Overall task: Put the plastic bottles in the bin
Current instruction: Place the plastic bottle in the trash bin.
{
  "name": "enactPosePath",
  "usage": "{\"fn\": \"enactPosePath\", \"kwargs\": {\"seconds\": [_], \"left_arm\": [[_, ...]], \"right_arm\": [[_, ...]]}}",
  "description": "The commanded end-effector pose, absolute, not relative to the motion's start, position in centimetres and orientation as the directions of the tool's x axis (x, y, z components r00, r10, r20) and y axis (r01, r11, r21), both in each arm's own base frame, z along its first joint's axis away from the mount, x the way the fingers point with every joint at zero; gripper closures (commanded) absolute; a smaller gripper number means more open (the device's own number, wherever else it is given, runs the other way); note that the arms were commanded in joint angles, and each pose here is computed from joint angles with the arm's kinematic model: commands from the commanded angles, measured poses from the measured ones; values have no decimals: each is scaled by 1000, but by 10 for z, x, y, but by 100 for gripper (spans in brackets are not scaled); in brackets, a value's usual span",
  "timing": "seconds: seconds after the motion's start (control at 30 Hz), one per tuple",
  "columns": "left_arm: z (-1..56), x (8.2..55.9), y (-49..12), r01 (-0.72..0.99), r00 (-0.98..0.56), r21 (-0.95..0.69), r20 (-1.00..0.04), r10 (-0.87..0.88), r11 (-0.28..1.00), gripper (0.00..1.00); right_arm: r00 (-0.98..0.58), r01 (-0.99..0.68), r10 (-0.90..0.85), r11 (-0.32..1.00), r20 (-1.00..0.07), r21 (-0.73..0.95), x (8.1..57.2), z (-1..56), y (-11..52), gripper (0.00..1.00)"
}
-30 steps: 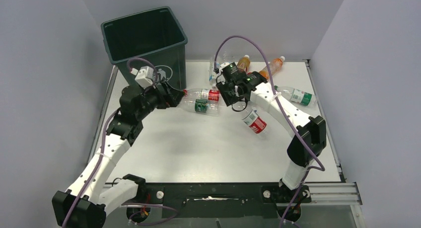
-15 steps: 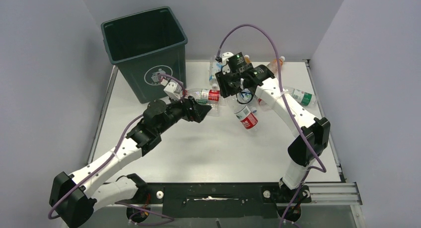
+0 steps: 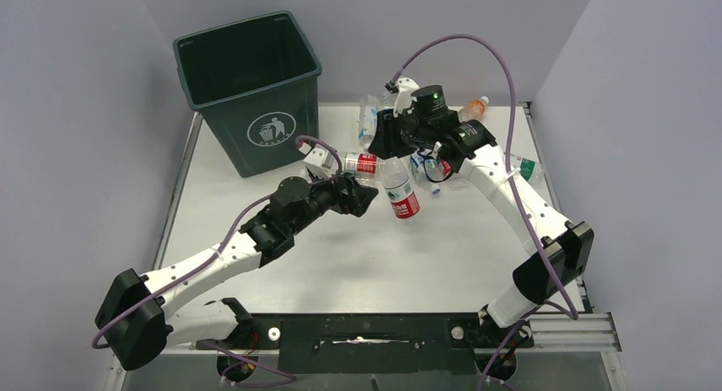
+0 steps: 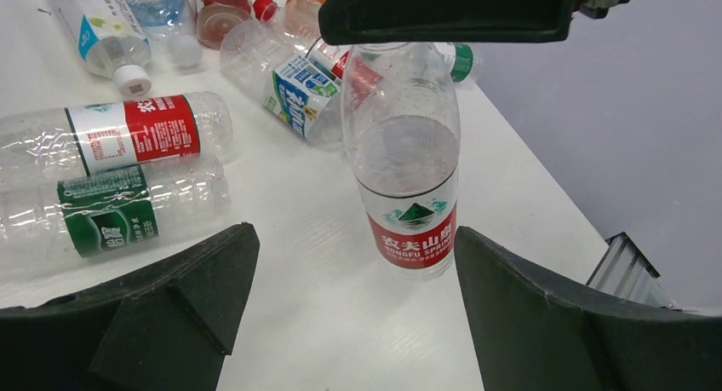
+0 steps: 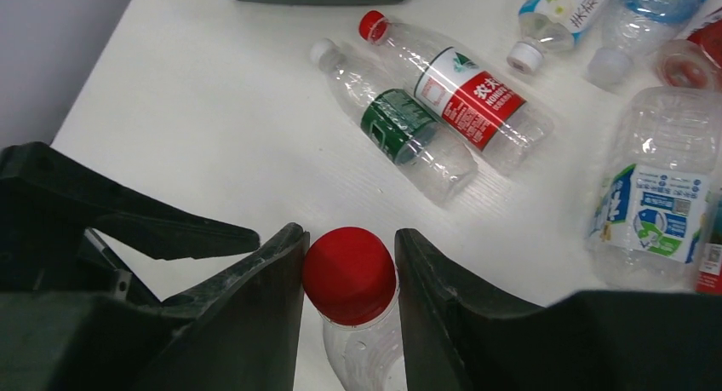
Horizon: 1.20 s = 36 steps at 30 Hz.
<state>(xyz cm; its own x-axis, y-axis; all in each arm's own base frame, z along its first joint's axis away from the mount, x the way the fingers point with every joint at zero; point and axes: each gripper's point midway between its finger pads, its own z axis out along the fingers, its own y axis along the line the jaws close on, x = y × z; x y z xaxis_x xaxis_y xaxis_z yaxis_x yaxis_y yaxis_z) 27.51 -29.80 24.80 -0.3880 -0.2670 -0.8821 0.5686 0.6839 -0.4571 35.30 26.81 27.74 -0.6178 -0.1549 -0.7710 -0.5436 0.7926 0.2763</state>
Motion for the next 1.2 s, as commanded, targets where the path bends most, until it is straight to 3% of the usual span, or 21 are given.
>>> {"fn": "enactPosePath", "kwargs": {"seconds": [0.0, 0.83, 1.0, 1.17], "left_arm": [[275, 282, -306, 600, -307, -437, -899, -311, 670, 14], [261, 284, -332, 621, -309, -401, -915, -260, 674, 15], [261, 288, -331, 610, -303, -395, -917, -259, 687, 24], [261, 290, -334, 610, -310, -391, -918, -247, 689, 52]], "right_arm": [[-559, -604, -45, 706, -828, 370, 348, 317, 286, 70], [-591, -683, 62, 492, -804, 540, 333, 340, 320, 69], [-604, -691, 76, 445, -793, 570, 327, 343, 321, 69], [-621, -691, 98, 401, -778, 602, 322, 343, 319, 68]]}}
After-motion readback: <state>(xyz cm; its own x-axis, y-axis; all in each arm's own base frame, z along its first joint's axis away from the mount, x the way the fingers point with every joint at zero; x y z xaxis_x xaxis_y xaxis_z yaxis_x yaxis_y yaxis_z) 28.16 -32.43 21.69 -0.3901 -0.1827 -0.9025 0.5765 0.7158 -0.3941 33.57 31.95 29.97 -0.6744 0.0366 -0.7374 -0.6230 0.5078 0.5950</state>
